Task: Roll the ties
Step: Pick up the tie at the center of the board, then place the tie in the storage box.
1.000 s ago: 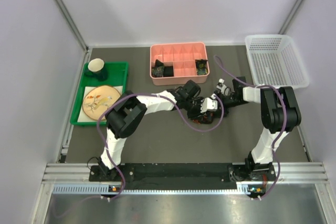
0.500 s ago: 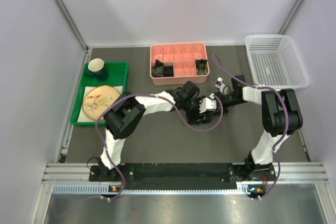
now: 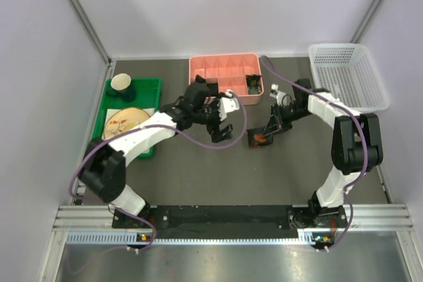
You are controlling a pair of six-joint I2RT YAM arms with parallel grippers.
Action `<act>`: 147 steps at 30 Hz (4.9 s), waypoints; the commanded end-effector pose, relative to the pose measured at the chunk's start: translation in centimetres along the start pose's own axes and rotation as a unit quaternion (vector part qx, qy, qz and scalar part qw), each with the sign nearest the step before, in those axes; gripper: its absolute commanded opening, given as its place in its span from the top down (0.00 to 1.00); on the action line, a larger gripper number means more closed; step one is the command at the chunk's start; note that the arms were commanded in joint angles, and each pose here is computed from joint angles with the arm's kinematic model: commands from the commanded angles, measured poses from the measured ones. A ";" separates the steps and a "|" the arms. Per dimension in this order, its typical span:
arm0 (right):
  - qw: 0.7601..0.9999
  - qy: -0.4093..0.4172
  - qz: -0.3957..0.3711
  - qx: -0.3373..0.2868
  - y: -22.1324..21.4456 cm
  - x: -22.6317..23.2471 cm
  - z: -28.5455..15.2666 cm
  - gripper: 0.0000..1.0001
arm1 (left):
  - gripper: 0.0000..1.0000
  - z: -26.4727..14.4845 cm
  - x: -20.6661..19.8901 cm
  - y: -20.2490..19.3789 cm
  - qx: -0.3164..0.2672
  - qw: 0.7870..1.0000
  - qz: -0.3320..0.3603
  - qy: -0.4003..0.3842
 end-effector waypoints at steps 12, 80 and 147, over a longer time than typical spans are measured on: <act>0.843 -0.224 -0.474 -0.125 13.4 13.1 -12.3 1.00 | 0.01 -13.1 4.2 -1.5 -0.027 0.947 -0.303 0.107; 0.605 -0.404 -0.667 0.160 20.0 6.9 9.4 1.00 | 0.01 -21.4 -0.9 -5.9 -0.043 0.868 -0.418 0.266; 0.603 -0.395 -0.693 0.017 25.2 7.2 7.1 1.00 | 0.01 -20.6 0.3 -6.1 -0.049 0.887 -0.400 0.226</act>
Point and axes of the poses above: each gripper's point midway between its finger pads, its own z axis out along the fingers, its own x axis along the line the jaws close on, y = z × x, the point moved 6 cm from there along -z, back along the fingers, and after that the axes turned 10 degrees about z, right-handed, at the moved point
